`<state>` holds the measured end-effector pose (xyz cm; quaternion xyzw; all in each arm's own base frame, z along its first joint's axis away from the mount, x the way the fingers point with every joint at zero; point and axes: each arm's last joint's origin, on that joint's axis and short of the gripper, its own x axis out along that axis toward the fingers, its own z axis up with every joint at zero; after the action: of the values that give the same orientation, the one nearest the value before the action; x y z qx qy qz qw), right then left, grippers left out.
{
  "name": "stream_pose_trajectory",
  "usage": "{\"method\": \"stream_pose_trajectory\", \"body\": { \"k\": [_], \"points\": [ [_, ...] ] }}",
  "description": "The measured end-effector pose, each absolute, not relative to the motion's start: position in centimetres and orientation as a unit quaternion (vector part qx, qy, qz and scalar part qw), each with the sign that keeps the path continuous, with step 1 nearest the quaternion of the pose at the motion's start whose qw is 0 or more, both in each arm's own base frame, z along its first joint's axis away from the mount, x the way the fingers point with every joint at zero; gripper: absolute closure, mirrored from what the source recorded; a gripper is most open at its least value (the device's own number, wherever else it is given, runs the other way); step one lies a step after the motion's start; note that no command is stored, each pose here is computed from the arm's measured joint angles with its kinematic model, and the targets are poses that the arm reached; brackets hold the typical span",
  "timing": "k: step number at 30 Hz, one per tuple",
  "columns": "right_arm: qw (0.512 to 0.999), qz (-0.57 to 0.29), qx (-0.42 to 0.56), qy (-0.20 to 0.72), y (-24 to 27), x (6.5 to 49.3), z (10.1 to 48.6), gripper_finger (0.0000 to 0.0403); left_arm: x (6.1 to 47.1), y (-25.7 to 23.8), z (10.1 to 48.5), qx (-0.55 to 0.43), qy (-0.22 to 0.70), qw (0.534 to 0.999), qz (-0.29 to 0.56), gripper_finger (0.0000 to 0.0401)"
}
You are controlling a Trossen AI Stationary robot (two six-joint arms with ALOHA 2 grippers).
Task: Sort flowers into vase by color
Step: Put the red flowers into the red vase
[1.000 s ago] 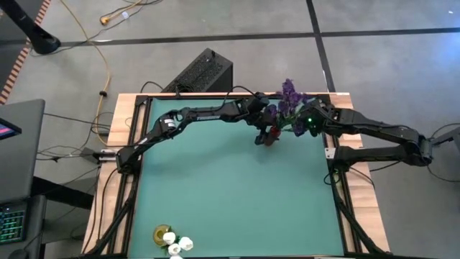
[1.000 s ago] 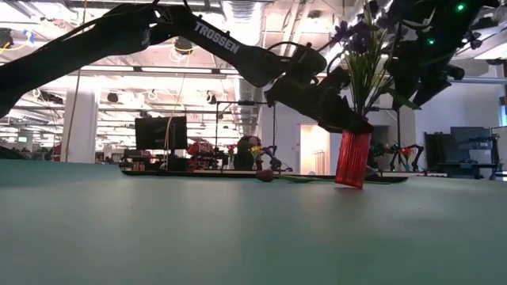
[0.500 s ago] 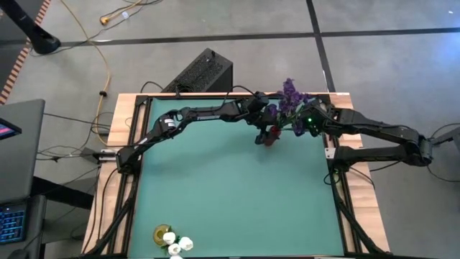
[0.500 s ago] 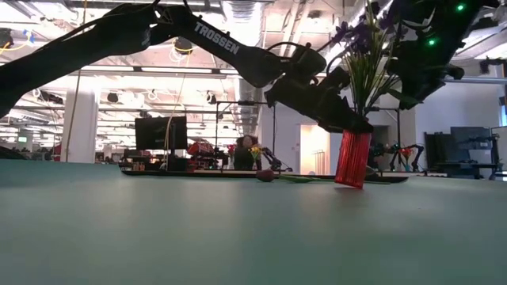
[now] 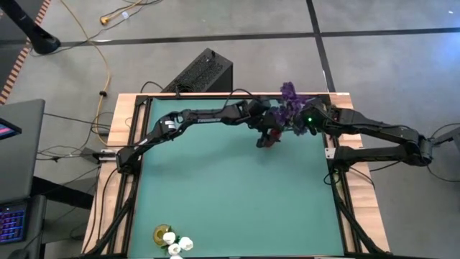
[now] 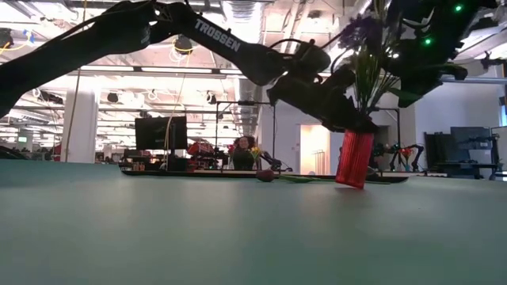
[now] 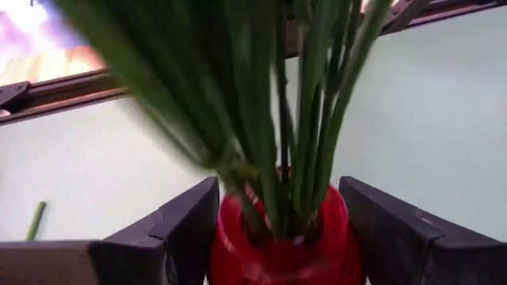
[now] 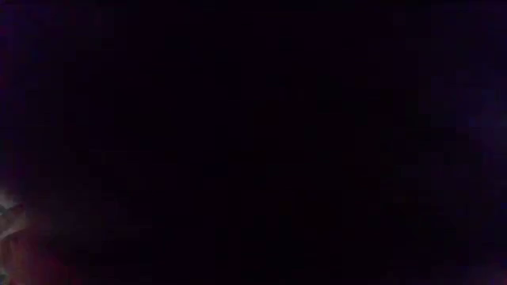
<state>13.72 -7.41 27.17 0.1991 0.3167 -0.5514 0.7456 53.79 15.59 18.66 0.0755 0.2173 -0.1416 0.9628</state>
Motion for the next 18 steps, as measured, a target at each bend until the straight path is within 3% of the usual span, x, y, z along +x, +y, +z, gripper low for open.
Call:
{"method": "stream_pose_trajectory", "body": {
  "k": [11,18],
  "points": [
    [0.704,-0.597,0.283,0.259,-7.31,13.37,26.98,0.0312,53.92,15.87,18.70,0.097,0.241,0.964,-0.049,0.0156],
    [0.718,-0.573,0.283,0.274,-7.11,13.19,27.14,0.0311,53.76,16.23,18.60,0.098,0.251,0.962,-0.034,0.0157]
  ]
}}
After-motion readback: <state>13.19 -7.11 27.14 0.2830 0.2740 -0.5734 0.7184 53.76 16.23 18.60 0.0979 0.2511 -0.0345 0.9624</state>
